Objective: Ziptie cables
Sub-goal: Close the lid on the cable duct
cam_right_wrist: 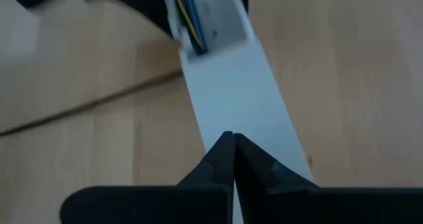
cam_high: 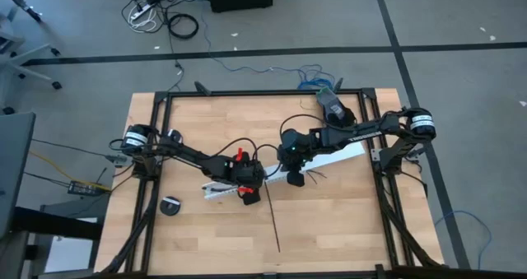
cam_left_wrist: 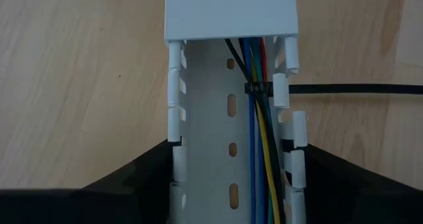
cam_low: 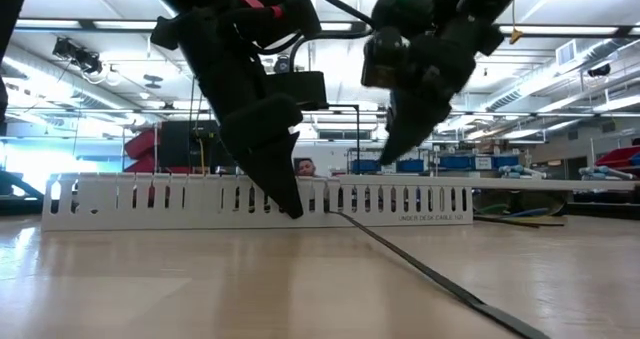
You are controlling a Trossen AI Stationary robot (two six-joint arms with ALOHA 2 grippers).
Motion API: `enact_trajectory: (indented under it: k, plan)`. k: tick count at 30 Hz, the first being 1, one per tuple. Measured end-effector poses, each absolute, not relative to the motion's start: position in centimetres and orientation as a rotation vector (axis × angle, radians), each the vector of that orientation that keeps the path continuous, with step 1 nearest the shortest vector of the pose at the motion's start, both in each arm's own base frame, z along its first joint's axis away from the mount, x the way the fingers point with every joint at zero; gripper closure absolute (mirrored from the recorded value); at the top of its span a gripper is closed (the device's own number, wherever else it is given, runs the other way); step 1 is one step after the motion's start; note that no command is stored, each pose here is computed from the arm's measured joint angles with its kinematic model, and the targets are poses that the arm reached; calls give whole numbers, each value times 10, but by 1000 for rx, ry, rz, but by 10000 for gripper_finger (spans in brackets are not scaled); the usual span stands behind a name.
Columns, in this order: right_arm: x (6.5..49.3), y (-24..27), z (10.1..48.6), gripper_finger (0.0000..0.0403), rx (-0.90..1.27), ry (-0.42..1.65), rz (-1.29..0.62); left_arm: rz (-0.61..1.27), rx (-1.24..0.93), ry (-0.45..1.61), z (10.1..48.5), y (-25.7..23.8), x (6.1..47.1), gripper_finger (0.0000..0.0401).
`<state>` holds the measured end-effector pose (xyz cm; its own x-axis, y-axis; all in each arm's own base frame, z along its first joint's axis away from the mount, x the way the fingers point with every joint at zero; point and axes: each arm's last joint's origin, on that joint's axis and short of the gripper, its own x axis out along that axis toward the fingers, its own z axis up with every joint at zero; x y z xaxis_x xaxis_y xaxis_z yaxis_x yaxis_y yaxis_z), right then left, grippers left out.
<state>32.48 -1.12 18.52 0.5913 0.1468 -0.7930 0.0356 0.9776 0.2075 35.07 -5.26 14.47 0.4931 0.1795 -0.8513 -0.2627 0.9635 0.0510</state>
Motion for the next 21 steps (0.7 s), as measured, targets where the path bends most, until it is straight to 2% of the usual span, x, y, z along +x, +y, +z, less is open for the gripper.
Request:
enact_trajectory:
  k: [10, 21]
  plan:
    - [339, -12, 155, 403, 263, 952, 116, 261, -83, 1035, 144, -53, 349, 154]
    - [345, -11, 152, 403, 270, 910, 140, 256, -83, 1017, 145, -53, 351, 153]
